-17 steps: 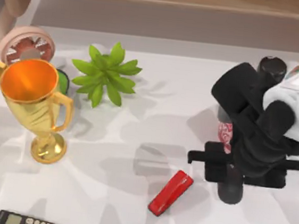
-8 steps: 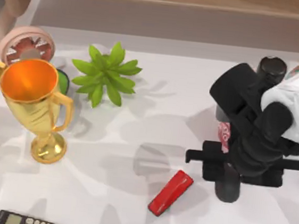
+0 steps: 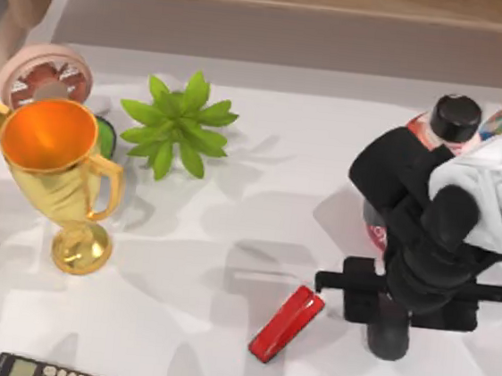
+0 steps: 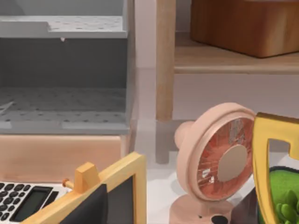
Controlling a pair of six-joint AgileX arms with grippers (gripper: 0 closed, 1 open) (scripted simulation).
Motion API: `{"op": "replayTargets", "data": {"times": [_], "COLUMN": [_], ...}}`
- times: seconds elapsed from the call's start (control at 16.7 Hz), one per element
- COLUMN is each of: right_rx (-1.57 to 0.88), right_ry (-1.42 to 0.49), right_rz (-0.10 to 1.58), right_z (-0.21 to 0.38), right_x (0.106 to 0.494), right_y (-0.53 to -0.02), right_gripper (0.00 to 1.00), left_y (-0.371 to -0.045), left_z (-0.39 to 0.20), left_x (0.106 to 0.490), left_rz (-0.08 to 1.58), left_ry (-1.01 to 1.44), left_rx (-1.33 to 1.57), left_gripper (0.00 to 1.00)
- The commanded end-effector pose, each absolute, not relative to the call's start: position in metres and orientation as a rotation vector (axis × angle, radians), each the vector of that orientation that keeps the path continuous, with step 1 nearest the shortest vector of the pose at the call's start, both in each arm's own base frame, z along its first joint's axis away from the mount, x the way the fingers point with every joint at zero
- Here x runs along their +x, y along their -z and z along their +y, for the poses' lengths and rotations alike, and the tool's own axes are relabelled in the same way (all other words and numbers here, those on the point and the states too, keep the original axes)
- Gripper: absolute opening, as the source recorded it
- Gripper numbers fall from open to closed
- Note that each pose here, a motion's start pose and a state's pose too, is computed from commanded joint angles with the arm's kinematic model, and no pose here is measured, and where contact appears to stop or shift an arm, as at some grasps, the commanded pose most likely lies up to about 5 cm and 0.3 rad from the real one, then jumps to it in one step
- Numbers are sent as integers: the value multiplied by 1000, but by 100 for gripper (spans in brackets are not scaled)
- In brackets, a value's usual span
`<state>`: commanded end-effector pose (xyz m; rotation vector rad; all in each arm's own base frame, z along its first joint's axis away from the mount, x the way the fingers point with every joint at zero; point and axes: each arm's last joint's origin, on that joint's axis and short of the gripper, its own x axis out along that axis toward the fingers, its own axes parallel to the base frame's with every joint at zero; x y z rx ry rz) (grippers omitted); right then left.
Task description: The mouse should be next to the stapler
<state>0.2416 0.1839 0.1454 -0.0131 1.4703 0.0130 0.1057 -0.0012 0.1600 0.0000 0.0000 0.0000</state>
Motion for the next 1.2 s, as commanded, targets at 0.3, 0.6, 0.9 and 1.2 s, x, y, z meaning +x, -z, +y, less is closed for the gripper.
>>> {"op": "replayTargets", "data": {"times": [0.3,0.6,0.9,1.2], "right_rx": [-13,-13,-13,-13], "right_ry": [-13,-13,-13,-13], "right_rz": [1470,1470,1470,1470], "right_z": [184,184,184,184], "right_x": [242,242,242,242], "right_y": [-145,-145,-145,-145], "right_gripper": [30,68,100,100], "left_y": [-160,-160,-160,-160], "left_z": [-1,-1,-1,-1], "left_x": [106,106,106,106], "left_rz": [0,0,0,0], "left_ry": [0,0,0,0], "left_rx": [0,0,0,0], "left_gripper": [100,100,100,100]}}
